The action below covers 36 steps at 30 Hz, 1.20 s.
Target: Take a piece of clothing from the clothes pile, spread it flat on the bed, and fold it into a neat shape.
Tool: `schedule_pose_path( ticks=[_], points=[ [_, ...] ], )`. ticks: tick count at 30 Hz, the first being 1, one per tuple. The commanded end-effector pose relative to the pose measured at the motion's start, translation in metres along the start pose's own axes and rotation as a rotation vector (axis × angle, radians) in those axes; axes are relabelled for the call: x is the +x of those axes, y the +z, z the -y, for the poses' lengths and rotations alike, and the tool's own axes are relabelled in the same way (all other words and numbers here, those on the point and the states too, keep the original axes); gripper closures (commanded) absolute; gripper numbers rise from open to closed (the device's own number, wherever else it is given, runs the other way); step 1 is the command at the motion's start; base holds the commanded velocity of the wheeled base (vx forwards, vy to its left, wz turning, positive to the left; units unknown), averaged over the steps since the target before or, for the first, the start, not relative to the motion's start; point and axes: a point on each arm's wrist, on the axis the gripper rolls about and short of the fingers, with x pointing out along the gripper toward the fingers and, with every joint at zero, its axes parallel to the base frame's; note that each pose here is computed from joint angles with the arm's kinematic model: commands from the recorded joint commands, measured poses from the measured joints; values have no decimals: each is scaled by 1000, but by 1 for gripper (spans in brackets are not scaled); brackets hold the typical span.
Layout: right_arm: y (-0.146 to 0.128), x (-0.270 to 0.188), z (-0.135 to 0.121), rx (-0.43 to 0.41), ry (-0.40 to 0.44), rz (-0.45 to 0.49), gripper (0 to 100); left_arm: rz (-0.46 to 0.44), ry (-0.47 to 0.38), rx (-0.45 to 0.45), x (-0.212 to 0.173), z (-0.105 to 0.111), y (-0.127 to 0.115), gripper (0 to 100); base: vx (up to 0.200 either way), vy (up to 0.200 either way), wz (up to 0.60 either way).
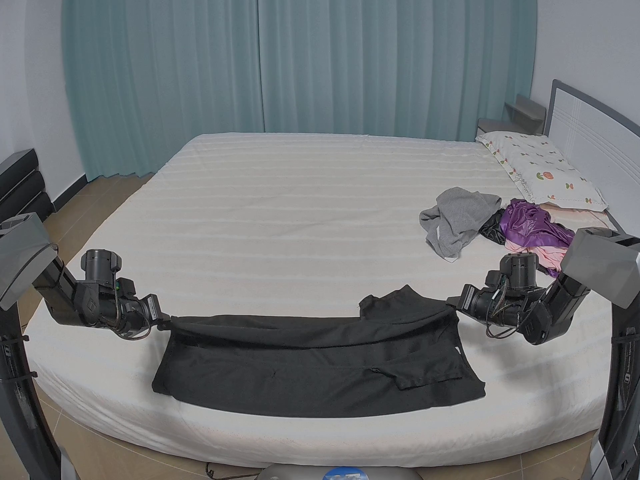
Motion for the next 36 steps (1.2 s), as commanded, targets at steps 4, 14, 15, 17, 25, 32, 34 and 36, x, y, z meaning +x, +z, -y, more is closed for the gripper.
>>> schedule_pose_path(
  ticks=[4, 14, 15, 17, 25, 32, 34, 36],
  points=[
    [0, -11, 3, 11, 13, -22, 100, -44, -39, 20, -15, 5, -1, 100, 0, 0, 0],
    [-20, -15, 12, -46, 3, -104, 100, -147, -7, 110, -16, -7, -16, 100, 0, 0, 0],
    [-23, -16, 14, -56, 1, -115, 100, -158, -5, 123, -16, -8, -17, 100, 0, 0, 0],
    [-29, -16, 17, -79, -7, -136, 100, -183, -1, 151, -17, -10, -19, 100, 0, 0, 0],
    [-40, -13, 22, -118, -17, -173, 100, -226, 12, 170, -12, -16, -25, 0, 0, 0, 0],
    [-36, -14, 18, -139, -9, -172, 0, -216, 5, 170, -15, -14, -23, 0, 0, 0, 0],
    [-27, -18, 14, -112, -1, -140, 0, -199, 2, 158, -15, -13, -18, 0, 0, 0, 0],
    [-23, -21, 10, -76, 3, -124, 0, -186, 1, 130, -14, -11, -14, 0, 0, 0, 0]
  ],
)
